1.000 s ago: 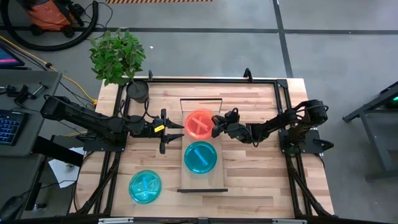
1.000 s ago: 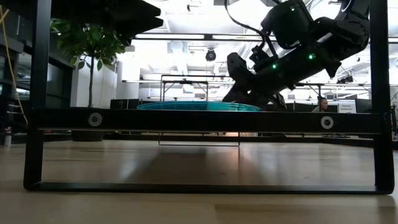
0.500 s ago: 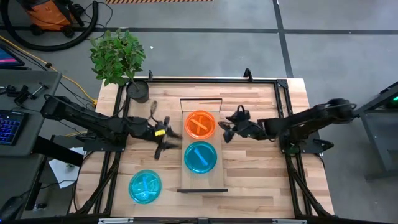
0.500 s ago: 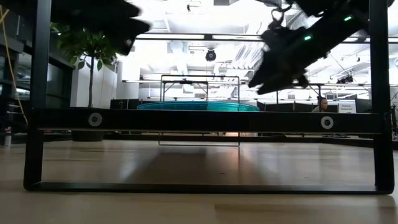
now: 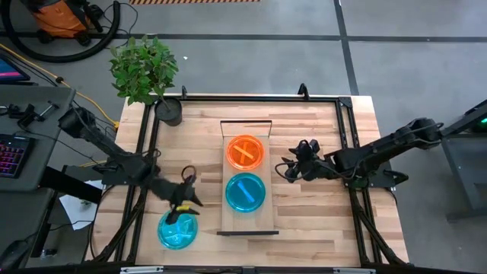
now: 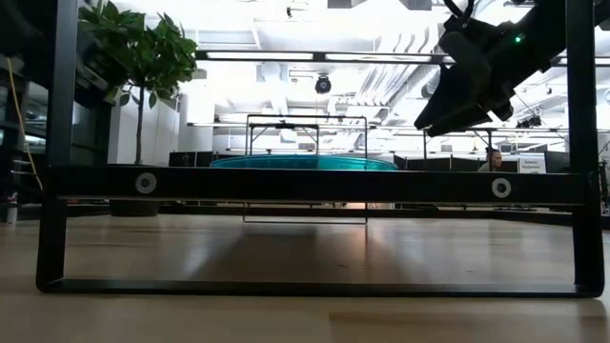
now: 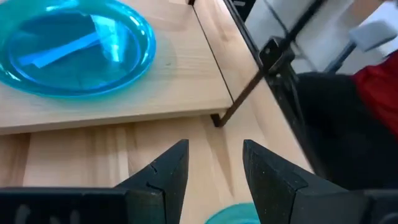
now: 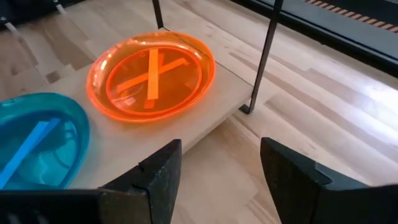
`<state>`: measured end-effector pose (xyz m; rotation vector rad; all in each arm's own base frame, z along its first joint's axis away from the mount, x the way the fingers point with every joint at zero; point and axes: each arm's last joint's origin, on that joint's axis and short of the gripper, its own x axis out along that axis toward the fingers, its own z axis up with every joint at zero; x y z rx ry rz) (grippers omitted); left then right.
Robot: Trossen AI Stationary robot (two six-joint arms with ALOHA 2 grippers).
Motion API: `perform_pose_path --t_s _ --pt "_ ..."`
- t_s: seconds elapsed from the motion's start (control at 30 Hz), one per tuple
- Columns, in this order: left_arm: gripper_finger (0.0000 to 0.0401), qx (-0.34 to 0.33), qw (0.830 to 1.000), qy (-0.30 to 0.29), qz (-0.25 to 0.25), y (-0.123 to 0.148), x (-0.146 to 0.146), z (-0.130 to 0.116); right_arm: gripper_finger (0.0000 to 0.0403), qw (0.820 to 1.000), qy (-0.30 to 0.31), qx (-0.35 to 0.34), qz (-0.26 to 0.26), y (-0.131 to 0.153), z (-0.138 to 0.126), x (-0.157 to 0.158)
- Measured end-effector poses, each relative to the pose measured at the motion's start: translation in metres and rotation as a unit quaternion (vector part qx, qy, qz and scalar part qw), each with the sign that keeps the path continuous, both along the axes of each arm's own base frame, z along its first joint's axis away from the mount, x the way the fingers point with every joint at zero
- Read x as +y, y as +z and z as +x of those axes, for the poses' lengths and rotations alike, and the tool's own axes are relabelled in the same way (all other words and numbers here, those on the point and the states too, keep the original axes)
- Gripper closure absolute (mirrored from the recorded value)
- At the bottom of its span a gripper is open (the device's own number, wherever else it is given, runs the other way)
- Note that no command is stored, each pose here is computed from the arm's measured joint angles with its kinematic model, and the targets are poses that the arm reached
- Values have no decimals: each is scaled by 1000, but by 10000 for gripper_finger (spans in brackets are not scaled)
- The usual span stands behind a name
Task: Place and stack plates onto a shelf
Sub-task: Stack the blue plate on top of the blue plate on the shelf
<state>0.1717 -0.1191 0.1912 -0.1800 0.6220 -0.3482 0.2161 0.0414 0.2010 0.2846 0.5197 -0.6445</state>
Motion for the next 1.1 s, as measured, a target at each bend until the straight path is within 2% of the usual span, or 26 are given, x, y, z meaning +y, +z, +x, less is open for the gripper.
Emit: perform_pose_path --t_s 0.2,0.33,0.43,0.6,0.7,0.8,0.93,1.1 --pt "260 -19 995 19 93 -5 -11 -15 201 1000 1 1 2 0 -1 1" --pt "260 -22 994 22 102 -5 -9 -13 201 1000 3 12 -4 -2 -2 1" --pt "260 2 995 19 95 -8 -7 -8 201 1000 3 24 -8 -3 -3 0" --pt "260 86 992 -31 86 -8 -8 14 201 999 1 40 -14 -5 -6 0" --pt "260 137 982 -79 107 -10 -14 27 201 999 1 40 -14 -5 -6 -1" --pt "260 187 964 -137 134 -20 -21 35 201 999 1 40 -14 -5 -6 -1" --pt "260 224 946 -184 146 -35 -31 42 201 999 1 41 -14 -5 -6 -1" --pt "260 242 937 -197 157 -44 -32 42 201 999 1 42 -15 -5 -6 -1"
